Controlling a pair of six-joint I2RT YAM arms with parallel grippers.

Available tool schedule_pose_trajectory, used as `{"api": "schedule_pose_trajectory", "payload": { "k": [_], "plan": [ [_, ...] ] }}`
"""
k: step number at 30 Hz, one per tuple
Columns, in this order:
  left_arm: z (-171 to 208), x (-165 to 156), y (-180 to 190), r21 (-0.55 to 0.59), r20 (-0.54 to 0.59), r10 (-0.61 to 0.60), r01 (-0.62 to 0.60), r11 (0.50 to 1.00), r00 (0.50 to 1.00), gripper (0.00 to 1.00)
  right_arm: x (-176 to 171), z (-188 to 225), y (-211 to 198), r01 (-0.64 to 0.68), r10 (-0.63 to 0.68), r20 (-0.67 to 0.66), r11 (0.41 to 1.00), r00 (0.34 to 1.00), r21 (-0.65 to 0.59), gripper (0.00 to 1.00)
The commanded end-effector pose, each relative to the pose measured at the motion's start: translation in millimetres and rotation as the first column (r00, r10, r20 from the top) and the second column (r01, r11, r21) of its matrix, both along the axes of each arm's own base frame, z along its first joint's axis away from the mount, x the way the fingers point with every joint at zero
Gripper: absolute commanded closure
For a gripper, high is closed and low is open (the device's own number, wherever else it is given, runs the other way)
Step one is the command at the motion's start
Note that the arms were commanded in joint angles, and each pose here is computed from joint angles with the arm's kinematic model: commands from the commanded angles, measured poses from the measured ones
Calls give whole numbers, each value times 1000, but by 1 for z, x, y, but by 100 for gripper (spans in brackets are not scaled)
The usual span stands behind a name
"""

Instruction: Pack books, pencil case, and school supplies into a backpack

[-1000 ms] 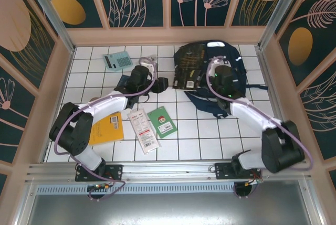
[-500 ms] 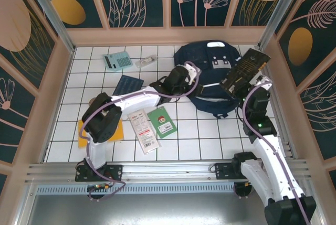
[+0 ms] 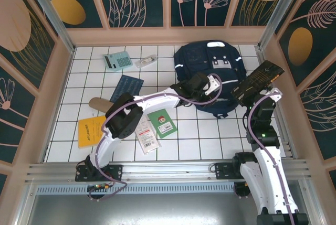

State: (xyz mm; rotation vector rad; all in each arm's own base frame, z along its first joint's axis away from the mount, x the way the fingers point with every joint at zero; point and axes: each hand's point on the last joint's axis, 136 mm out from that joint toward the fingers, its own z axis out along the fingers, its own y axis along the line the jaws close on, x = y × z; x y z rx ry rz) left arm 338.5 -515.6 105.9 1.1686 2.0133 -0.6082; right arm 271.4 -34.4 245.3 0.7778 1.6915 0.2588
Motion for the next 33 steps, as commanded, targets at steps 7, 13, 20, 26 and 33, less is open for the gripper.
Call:
{"api": "schedule_pose_trajectory", "payload": {
  "k": [7, 13, 20, 26, 33],
  "plan": [
    [-30, 6, -12, 105, 22, -72, 70, 992, 997, 49, 2, 17, -1, -1, 0, 77, 1000, 997, 20, 100],
    [-43, 7, -16, 162, 35, -93, 87, 983, 995, 68, 1, 15, -3, 7, -8, 72, 1000, 997, 21, 100],
    [-16, 26, -1, 141, 136, 42, -61, 988, 990, 100, -1, 16, -4, 11, -12, 77, 1000, 997, 21, 100],
    [32, 43, 22, 40, 215, 200, -213, 976, 956, 100, -1, 18, -3, 6, -8, 78, 1000, 997, 23, 100],
    [86, 65, 42, -89, 230, 357, -345, 934, 906, 100, -1, 20, 3, -27, 25, 82, 999, 996, 28, 100]
  ]
}}
